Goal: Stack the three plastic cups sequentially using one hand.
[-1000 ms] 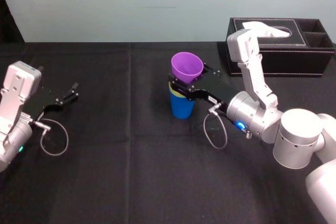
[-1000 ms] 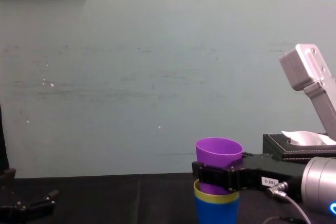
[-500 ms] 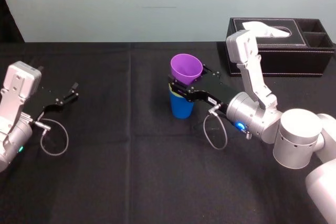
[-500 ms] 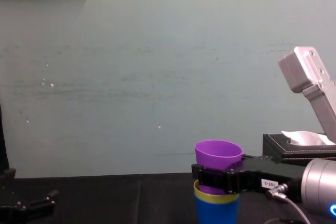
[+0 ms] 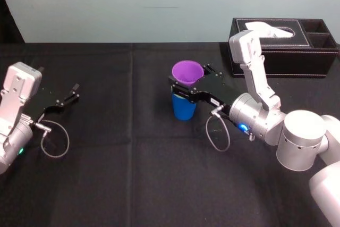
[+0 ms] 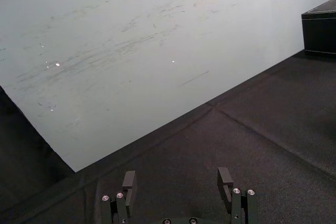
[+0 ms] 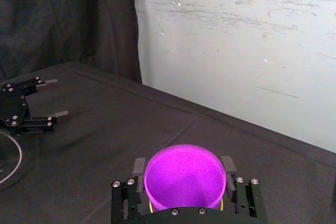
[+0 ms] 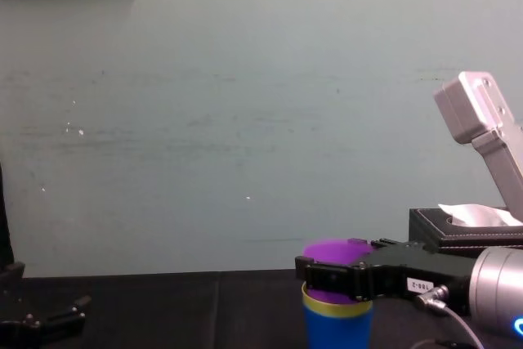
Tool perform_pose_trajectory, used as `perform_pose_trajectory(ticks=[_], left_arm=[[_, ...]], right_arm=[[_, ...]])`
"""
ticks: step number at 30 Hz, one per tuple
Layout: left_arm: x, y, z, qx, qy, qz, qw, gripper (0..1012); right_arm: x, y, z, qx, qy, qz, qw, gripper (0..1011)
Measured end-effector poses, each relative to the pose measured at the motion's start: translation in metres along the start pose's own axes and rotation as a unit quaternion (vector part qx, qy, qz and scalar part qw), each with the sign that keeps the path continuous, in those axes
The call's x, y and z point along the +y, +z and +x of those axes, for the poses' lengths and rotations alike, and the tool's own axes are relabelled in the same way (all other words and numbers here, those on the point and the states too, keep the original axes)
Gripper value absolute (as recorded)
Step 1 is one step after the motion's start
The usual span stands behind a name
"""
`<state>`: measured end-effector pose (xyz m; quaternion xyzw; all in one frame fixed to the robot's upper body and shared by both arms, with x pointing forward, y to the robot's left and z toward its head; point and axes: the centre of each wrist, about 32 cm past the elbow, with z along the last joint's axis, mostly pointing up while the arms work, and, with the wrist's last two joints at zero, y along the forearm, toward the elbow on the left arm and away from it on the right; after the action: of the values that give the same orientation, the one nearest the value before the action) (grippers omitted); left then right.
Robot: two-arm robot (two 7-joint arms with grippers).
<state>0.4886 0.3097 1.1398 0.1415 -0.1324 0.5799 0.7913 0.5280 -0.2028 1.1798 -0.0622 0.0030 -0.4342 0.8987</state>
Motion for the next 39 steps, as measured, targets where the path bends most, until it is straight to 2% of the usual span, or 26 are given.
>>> perform_pose_trajectory(ticks=[6, 18, 26, 30, 34, 39], left_arm=[[0.000, 0.000, 0.0000, 0.000, 0.000, 0.000, 1.0000, 1011], [0.000, 0.000, 0.0000, 0.000, 0.000, 0.000, 1.0000, 1011], [0.000, 0.000, 0.0000, 0.000, 0.000, 0.000, 1.0000, 1012], [0.000, 0.000, 0.0000, 0.000, 0.000, 0.000, 1.0000, 1011], [0.000, 0.000, 0.0000, 0.000, 0.000, 0.000, 1.0000, 1011], [0.000, 0.000, 0.0000, 0.000, 0.000, 0.000, 1.0000, 1011]], right_arm=[[0.000, 0.000, -0.0001, 0.000, 0.000, 0.000, 1.0000, 1000], [-0.001, 0.000, 0.0000, 0.000, -0.002, 0.002, 1.0000, 1000], [-0.018, -0.004, 0.0062, 0.004, -0.060, 0.012, 0.9981, 1000], [-0.026, -0.008, 0.0085, 0.009, -0.111, 0.007, 0.9938, 1000], [-0.031, -0.012, 0.0107, 0.016, -0.140, 0.003, 0.9900, 1000], [-0.035, -0.019, 0.0124, 0.021, -0.158, -0.003, 0.9872, 1000]])
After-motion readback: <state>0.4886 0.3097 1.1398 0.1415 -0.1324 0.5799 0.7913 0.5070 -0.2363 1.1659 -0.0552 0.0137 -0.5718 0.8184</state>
